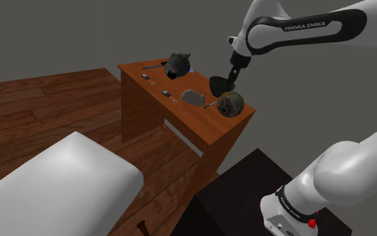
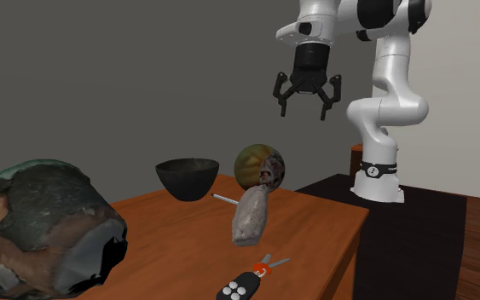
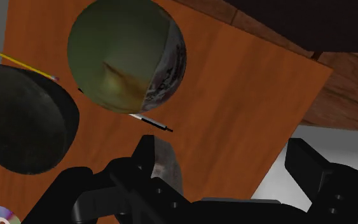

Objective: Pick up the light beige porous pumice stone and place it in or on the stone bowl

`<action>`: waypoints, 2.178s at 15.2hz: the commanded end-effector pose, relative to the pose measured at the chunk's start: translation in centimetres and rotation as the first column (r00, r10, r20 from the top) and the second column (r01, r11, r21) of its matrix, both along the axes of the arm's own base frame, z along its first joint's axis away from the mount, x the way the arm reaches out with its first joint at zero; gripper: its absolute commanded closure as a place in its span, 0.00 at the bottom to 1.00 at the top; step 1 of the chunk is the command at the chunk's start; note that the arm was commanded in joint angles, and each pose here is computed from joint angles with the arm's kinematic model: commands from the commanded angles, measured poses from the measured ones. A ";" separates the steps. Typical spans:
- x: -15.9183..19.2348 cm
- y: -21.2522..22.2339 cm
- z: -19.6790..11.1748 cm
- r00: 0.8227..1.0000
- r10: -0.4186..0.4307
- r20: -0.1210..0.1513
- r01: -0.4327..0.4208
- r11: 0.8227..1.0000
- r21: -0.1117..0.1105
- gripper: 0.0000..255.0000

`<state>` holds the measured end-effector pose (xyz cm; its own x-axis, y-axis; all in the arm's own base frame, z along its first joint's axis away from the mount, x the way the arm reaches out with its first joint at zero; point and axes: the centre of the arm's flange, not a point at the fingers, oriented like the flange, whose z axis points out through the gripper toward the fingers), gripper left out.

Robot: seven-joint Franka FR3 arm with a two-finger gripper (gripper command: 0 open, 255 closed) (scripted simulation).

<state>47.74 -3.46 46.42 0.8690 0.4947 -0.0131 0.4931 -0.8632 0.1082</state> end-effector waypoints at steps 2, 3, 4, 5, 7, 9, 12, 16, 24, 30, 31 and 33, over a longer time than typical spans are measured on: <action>3.6 0.0 -2.0 0.998 0.069 -0.010 -0.069 0.998 -0.009 0.00; 4.7 -0.1 -2.7 0.996 0.091 -0.013 -0.091 0.996 -0.012 0.00; 5.8 -0.1 -3.5 0.993 0.113 -0.017 -0.113 0.993 -0.015 0.00; 6.9 0.0 -4.2 0.991 0.135 -0.020 -0.136 0.991 -0.018 0.00; 9.1 0.1 -5.7 0.983 0.179 -0.027 -0.180 0.983 -0.023 0.00; 11.3 0.3 -7.2 0.974 0.222 -0.035 -0.223 0.974 -0.027 0.00; 14.5 0.7 -9.5 0.957 0.286 -0.046 -0.288 0.957 -0.034 0.00; 15.9 0.9 -11.5 0.948 0.313 -0.052 -0.315 0.948 -0.037 0.00; 16.0 0.5 -14.4 0.948 0.313 -0.052 -0.315 0.948 -0.037 0.00; 16.0 0.5 -14.4 0.948 0.313 -0.052 -0.315 0.948 -0.037 1.00; 16.0 0.5 -14.4 0.948 0.313 -0.052 -0.315 0.948 -0.037 1.00; 16.0 0.5 -14.4 0.948 0.313 -0.052 -0.315 0.948 -0.036 1.00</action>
<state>63.78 -2.96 32.12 0.6671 0.7412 -0.0747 0.7441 -0.6581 0.1151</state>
